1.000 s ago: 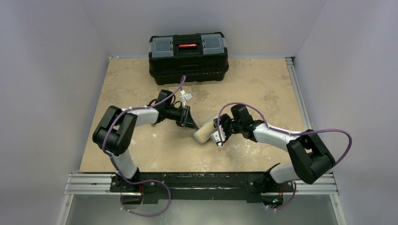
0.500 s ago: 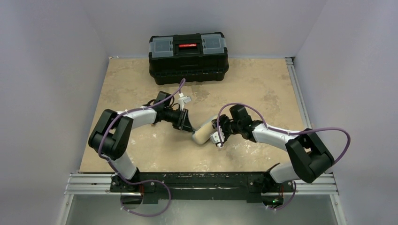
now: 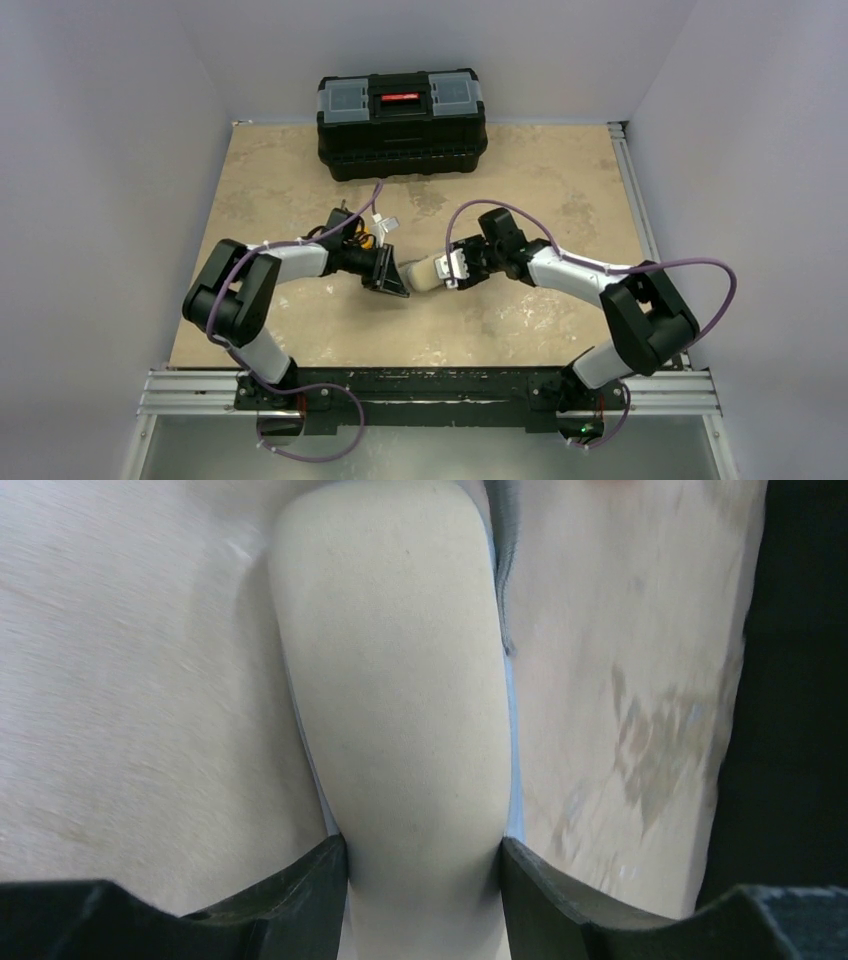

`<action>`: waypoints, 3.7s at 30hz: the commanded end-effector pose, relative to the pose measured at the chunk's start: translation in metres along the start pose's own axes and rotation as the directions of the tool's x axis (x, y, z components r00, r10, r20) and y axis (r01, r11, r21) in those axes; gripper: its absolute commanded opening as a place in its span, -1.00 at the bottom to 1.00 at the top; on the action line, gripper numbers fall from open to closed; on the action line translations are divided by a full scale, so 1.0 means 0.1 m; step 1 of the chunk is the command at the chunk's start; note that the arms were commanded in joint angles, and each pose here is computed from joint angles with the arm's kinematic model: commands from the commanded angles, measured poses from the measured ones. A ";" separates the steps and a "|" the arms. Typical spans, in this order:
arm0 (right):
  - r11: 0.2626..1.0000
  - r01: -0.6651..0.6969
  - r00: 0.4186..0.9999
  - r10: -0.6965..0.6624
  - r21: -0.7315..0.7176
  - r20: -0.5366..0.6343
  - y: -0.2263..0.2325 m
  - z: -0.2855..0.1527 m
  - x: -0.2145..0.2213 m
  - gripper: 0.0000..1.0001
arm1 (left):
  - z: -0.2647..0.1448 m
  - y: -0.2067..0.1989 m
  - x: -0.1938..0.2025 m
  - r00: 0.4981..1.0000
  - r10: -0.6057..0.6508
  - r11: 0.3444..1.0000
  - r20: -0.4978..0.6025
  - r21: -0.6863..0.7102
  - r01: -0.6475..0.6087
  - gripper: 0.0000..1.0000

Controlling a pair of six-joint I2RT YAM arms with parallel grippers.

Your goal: Open the umbrella

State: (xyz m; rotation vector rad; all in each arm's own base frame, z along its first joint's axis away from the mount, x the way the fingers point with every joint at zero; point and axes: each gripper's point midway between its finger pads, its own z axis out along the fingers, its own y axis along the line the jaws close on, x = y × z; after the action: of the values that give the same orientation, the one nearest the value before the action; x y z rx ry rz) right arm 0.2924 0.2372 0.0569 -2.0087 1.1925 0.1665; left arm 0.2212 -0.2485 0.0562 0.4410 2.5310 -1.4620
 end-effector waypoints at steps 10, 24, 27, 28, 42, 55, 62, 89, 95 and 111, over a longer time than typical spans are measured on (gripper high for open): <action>0.817 -0.569 0.813 0.541 -0.096 -0.215 0.23 -0.14 0.13 -0.89 | 0.13 -0.12 -0.59 0.993 -0.065 0.993 0.099 0.109 0.054 -0.99; 0.905 -0.348 0.937 0.331 -0.245 -0.110 0.30 -0.14 0.18 -0.89 | -0.56 -0.52 -0.51 0.594 0.770 0.633 0.230 -0.165 -0.756 0.00; 0.869 -0.393 0.920 0.370 -0.300 -0.133 0.33 -0.19 0.26 -0.88 | -0.48 -0.52 -0.41 0.502 0.837 0.541 0.218 -0.196 -0.818 0.00; 0.859 -0.411 0.912 0.385 -0.305 -0.145 0.33 -0.21 0.32 -0.88 | -0.44 -0.51 -0.38 0.476 0.854 0.514 0.208 -0.205 -0.833 0.00; 0.812 -0.442 0.897 0.407 -0.382 -0.172 0.45 -0.32 0.53 -0.86 | 0.21 -0.20 -0.50 0.301 0.946 0.323 0.116 -0.302 -0.897 -0.22; 0.800 -0.444 0.895 0.410 -0.404 -0.173 0.46 -0.34 0.56 -0.86 | 0.51 -0.09 -0.73 0.279 0.956 0.293 0.091 -0.353 -0.888 -0.24; 0.794 -0.458 0.888 0.426 -0.401 -0.172 0.46 -0.33 0.55 -0.87 | 0.64 -0.06 -0.73 0.322 0.943 0.333 0.090 -0.332 -0.882 -0.55; 0.565 -0.785 0.616 0.751 -0.253 -0.238 0.27 -0.24 0.49 -1.00 | 0.63 -0.26 -0.50 0.581 0.796 0.601 0.169 -0.331 -0.728 -1.00; 0.593 -0.771 0.637 0.722 -0.233 -0.271 0.37 -0.26 0.58 -1.00 | 0.27 -0.05 -0.55 0.621 0.763 0.624 0.177 -0.449 -0.639 -0.58; 0.624 -0.737 0.676 0.682 -0.259 -0.278 0.37 -0.28 0.61 -1.00 | 0.44 -0.02 -0.83 0.437 0.891 0.441 0.121 -0.458 -0.772 -0.14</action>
State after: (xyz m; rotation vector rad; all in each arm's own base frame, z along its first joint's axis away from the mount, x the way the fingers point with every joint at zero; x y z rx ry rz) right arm 0.3120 0.1838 0.0506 -1.6523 2.0502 0.6675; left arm 0.2794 -0.2821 0.0301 1.0164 1.8954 -0.6016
